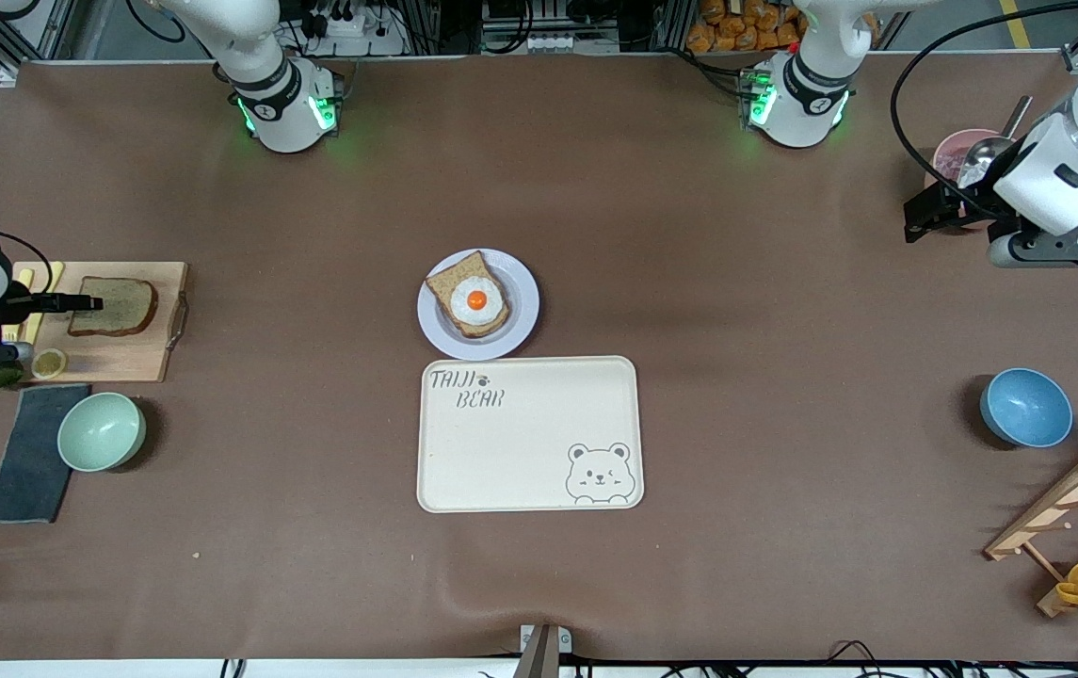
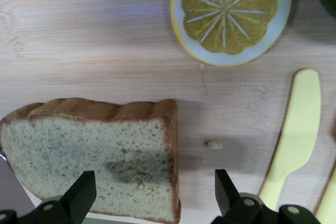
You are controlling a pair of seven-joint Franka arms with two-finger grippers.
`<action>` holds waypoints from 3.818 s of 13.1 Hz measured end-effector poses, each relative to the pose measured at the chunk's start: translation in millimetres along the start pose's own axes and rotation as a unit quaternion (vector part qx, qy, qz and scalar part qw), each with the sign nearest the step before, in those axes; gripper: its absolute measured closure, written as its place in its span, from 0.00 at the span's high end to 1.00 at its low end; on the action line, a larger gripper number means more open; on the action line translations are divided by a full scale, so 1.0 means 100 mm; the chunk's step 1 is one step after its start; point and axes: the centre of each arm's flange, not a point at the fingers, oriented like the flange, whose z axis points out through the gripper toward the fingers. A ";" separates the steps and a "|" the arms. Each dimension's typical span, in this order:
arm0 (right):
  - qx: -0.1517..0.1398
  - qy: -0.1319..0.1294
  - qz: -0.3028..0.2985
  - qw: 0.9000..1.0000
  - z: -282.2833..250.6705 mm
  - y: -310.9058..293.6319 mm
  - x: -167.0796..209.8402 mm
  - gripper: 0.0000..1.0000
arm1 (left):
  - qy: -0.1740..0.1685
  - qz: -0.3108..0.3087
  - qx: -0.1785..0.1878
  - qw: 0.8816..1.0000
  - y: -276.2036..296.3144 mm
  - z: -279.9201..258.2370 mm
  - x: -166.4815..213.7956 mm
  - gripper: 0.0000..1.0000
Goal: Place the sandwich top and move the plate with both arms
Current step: 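Lower the right gripper and grasp the bread slice by its edge, then lift the bread slice with the right gripper toward the egg plate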
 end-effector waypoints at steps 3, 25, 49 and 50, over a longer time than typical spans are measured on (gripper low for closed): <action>0.000 0.000 0.000 1.000 0.00 0.00 0.00 0.84 | -0.001 0.000 0.000 1.000 0.00 0.01 0.00 1.00; 0.052 -0.015 0.036 0.998 -0.77 -0.19 0.10 0.05 | -0.007 0.005 0.000 1.000 0.06 0.11 0.04 1.00; 0.212 -0.098 -0.141 0.962 -0.75 -3.66 0.76 0.05 | -0.009 0.006 0.000 1.000 0.06 0.14 0.06 1.00; 0.215 -0.102 -0.152 0.959 -0.71 -3.90 0.76 0.05 | -0.009 0.006 0.000 1.000 0.06 0.14 0.06 1.00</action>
